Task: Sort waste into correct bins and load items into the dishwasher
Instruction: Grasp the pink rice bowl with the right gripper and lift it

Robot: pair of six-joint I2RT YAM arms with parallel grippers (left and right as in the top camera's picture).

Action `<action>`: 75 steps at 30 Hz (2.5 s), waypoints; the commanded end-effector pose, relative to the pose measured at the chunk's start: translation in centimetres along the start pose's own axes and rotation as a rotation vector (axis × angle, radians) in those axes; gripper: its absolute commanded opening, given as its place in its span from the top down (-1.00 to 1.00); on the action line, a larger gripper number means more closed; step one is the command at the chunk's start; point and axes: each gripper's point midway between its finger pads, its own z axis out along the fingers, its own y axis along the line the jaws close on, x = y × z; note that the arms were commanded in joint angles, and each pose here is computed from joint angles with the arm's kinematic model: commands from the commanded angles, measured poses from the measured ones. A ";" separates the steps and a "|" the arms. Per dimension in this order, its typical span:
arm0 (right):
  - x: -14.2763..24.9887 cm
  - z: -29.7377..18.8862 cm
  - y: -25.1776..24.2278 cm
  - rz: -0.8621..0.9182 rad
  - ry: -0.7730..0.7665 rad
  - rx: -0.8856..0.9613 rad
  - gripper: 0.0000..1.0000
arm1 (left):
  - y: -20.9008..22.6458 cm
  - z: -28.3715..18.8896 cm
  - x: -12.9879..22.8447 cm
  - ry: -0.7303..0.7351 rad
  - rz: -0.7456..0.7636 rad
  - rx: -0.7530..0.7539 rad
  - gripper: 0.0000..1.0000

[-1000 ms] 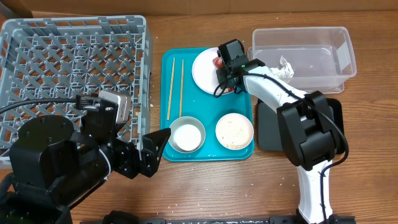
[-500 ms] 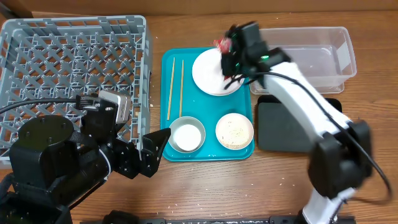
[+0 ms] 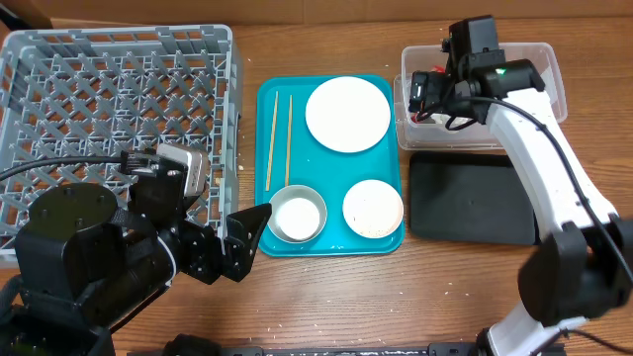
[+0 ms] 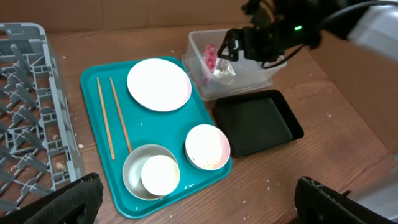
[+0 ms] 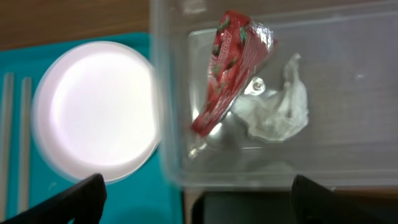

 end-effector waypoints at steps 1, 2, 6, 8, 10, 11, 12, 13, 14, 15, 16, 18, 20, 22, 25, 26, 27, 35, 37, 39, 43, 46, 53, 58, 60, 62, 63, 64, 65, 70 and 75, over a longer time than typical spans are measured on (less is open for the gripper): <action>-0.7 -10.0 5.7 -0.029 -0.122 -0.271 -0.93 | -0.1 -0.1 -0.1 -0.005 0.028 -0.001 -1.00; 0.2 -11.2 6.8 -0.040 -0.103 -0.329 -0.93 | -0.1 -0.1 -0.1 -0.005 0.028 -0.001 -1.00; 6.7 -13.1 10.5 -0.063 0.109 -0.423 -1.00 | -0.1 -0.1 -0.1 -0.005 0.028 -0.001 -1.00; 9.8 -12.1 11.9 -0.108 0.205 -0.398 -1.00 | -0.1 -0.1 -0.1 -0.005 0.028 -0.001 -1.00; 12.1 -10.5 12.3 -0.091 0.259 -0.316 -1.00 | -0.1 -0.1 -0.1 -0.005 0.028 -0.001 -1.00; 13.2 -9.1 12.2 -0.074 0.264 -0.231 -1.00 | -0.1 -0.1 -0.1 -0.005 0.028 -0.001 -1.00; 13.9 -8.3 12.2 -0.071 0.264 -0.188 -0.99 | -0.1 -0.1 -0.1 -0.005 0.028 -0.001 -1.00; 14.9 -7.0 12.1 -0.055 0.256 -0.120 -1.00 | -0.1 -0.1 -0.1 -0.005 0.029 -0.001 -1.00; 16.1 -5.4 12.2 -0.045 0.253 -0.077 -1.00 | -0.1 -0.1 -0.1 -0.005 0.028 -0.001 -1.00; 16.8 -4.4 12.3 -0.045 0.252 -0.067 -1.00 | -0.1 -0.1 -0.1 -0.005 0.028 -0.001 -1.00; 17.2 -3.6 12.3 -0.036 0.253 -0.063 -1.00 | -0.1 -0.1 -0.1 -0.005 0.028 -0.001 -1.00; 17.9 -1.7 12.3 -0.020 0.254 -0.062 -0.84 | -0.1 -0.1 -0.1 -0.005 0.028 -0.001 -1.00; 18.4 0.0 12.3 -0.018 0.247 -0.067 -0.23 | -0.1 -0.1 -0.1 -0.005 0.029 -0.001 -1.00; 18.9 1.3 12.5 -0.017 0.250 -0.081 0.21 | -0.1 -0.1 -0.1 -0.005 0.028 -0.001 -1.00; 20.3 3.0 12.7 -0.019 0.278 -0.097 0.07 | -0.1 -0.1 -0.1 -0.005 0.028 -0.001 -1.00; 20.7 3.4 12.7 -0.019 0.291 -0.096 0.07 | -0.1 -0.1 -0.1 -0.005 0.028 -0.001 -1.00; 21.0 4.0 12.5 -0.020 0.301 -0.086 0.04 | -0.1 -0.1 -0.1 -0.005 0.028 -0.001 -1.00; 23.7 7.1 12.3 -0.022 0.412 -0.056 0.55 | -0.1 -0.1 -0.1 -0.005 0.028 -0.001 -1.00; 23.7 7.2 12.3 -0.022 0.409 -0.058 0.68 | -0.1 -0.1 -0.1 -0.005 0.028 -0.001 -1.00; 23.6 7.2 12.4 -0.017 0.405 -0.062 0.78 | -0.1 -0.1 -0.1 -0.005 0.028 -0.001 -1.00; 23.5 7.0 12.5 -0.007 0.407 -0.063 0.92 | -0.1 -0.1 -0.1 -0.005 0.028 -0.001 -1.00; 22.9 6.2 12.8 -0.007 0.398 -0.069 0.92 | -0.1 -0.1 -0.1 -0.005 0.028 -0.001 -1.00; 19.5 1.7 14.0 -0.069 0.291 -0.147 0.92 | -0.1 -0.1 -0.1 -0.005 0.028 -0.001 -1.00; 17.8 -1.6 13.5 -0.048 0.223 -0.184 0.92 | -0.1 -0.1 -0.1 -0.005 0.028 -0.001 -1.00; 17.2 -2.5 12.5 -0.023 0.214 -0.179 0.92 | -0.1 -0.1 -0.1 -0.005 0.028 -0.001 -1.00; 16.7 -3.2 11.4 0.012 0.217 -0.180 0.92 | -0.1 -0.1 -0.1 -0.005 0.028 0.000 -1.00; 16.5 -3.5 11.0 0.023 0.225 -0.196 0.92 | -0.1 -0.1 -0.1 -0.005 0.028 -0.001 -1.00; 16.3 -3.8 11.0 0.011 0.241 -0.239 0.92 | -0.1 -0.1 -0.1 -0.005 0.028 -0.001 -1.00; 16.3 -4.2 11.2 -0.002 0.262 -0.297 0.92 | -0.1 -0.1 -0.1 -0.005 0.028 -0.001 -1.00; 14.3 -5.0 9.1 0.062 0.305 -0.473 0.92 | -0.1 -0.1 -0.1 -0.004 0.028 -0.001 -1.00; 13.1 -5.5 6.3 0.151 0.313 -0.647 0.92 | -0.1 -0.1 -0.1 -0.004 0.028 -0.001 -1.00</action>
